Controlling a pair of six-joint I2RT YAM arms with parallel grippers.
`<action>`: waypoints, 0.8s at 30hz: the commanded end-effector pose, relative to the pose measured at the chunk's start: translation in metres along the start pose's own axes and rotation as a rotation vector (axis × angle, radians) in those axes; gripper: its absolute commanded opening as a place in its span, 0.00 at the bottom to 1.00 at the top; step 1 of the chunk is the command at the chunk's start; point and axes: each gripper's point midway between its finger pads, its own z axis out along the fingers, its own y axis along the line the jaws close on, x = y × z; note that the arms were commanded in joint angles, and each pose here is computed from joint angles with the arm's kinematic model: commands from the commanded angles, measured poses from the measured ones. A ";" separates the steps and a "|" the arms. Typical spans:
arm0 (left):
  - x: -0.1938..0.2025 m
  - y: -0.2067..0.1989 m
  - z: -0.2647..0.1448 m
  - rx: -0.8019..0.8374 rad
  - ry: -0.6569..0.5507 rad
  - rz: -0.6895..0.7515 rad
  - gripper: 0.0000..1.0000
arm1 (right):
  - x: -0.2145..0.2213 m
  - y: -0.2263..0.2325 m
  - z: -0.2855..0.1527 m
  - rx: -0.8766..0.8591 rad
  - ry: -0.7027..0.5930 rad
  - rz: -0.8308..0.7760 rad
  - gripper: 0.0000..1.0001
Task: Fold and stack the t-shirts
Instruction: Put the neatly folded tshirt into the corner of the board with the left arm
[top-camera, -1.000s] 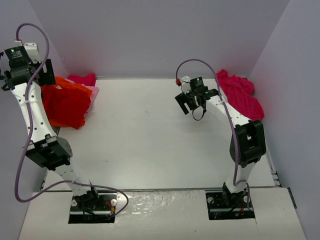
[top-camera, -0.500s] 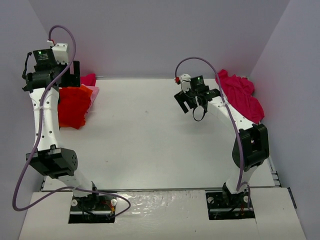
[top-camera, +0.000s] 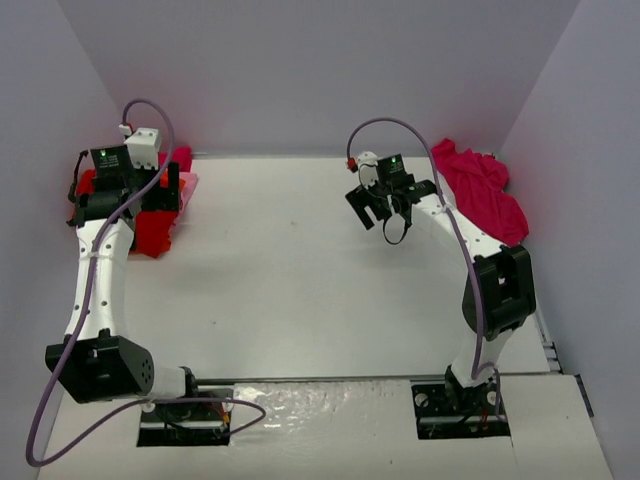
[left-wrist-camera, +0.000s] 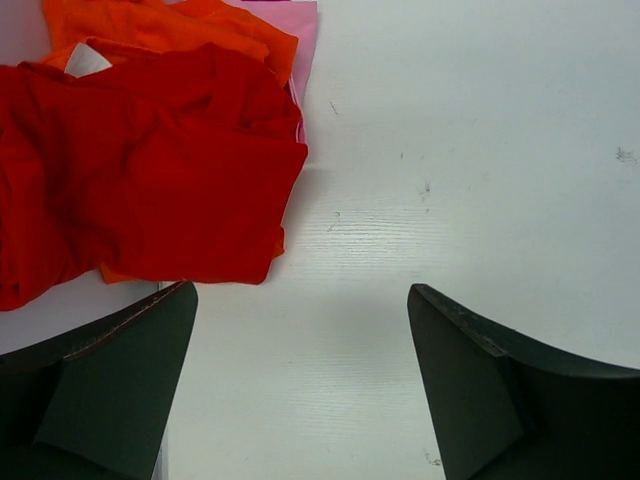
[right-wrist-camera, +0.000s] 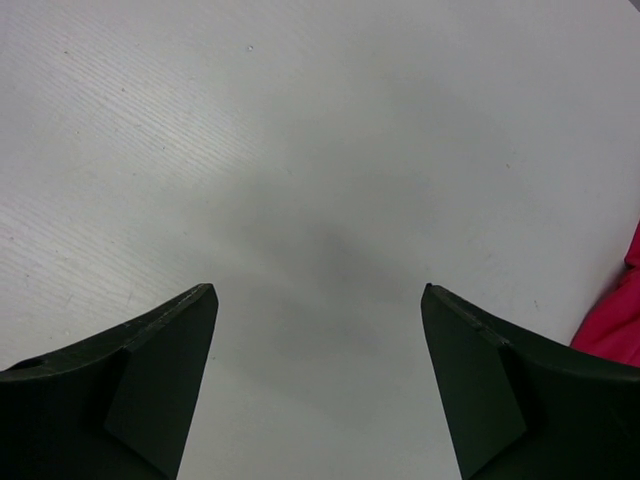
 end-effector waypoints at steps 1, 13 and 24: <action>-0.046 0.005 -0.031 -0.054 -0.278 -0.027 0.84 | -0.020 0.007 0.000 -0.019 -0.060 0.014 0.81; -0.046 0.000 -0.030 -0.025 -0.304 -0.020 0.87 | -0.025 -0.027 -0.027 0.085 -0.101 0.078 0.92; -0.039 -0.005 -0.030 -0.006 -0.307 -0.011 0.89 | -0.020 -0.039 -0.041 0.153 -0.097 0.073 0.93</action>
